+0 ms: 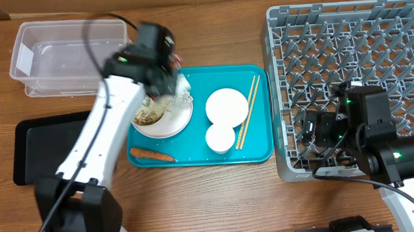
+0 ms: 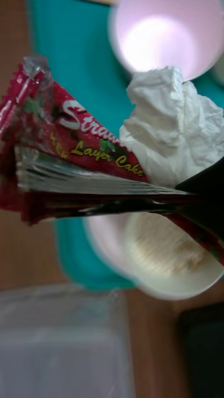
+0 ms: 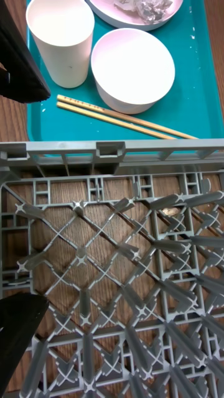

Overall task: Sort waste into correct bins and load items into the dishwasher
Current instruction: 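Carry the wrapper and tissue with left gripper into the clear bin, then return left gripper to the plate and grasp remaining tissue, then drop the tissue into the clear bin with left gripper, then grasp the rim of the rice-and-peanut bowl with left gripper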

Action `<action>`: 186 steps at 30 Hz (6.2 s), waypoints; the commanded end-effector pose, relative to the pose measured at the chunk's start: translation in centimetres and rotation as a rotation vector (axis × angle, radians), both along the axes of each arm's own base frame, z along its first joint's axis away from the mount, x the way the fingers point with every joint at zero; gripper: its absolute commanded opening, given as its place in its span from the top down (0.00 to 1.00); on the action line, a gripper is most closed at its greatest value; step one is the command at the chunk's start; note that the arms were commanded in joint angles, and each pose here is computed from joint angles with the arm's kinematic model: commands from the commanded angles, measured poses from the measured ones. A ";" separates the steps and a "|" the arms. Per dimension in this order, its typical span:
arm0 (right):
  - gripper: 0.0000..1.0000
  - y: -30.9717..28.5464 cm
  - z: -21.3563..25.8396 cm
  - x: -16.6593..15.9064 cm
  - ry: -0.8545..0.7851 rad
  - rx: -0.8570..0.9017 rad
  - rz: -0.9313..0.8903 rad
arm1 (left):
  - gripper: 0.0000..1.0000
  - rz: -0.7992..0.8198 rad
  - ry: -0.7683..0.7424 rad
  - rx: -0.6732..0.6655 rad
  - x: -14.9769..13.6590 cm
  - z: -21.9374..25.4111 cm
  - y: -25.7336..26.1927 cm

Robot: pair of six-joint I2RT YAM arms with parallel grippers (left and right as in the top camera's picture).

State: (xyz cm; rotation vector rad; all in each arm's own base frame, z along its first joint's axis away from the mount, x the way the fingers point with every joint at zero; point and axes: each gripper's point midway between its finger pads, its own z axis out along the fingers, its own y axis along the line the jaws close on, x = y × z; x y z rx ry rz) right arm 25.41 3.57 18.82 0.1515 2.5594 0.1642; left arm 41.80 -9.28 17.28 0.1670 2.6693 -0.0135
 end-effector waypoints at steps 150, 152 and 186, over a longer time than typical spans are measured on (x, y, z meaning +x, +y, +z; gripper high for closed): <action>0.00 -0.4 0.9 0.1 -0.014 -0.013 -0.015 | 0.46 0.279 -0.209 -0.140 10.3 5.8 10.8; 0.00 -0.4 0.9 0.1 -0.014 -0.013 -0.015 | 0.47 0.220 -0.150 -0.197 8.9 5.8 8.2; 0.00 -0.5 0.7 -0.3 0.002 -0.016 -0.014 | 0.65 0.418 0.313 -0.098 -2.8 -13.1 -0.3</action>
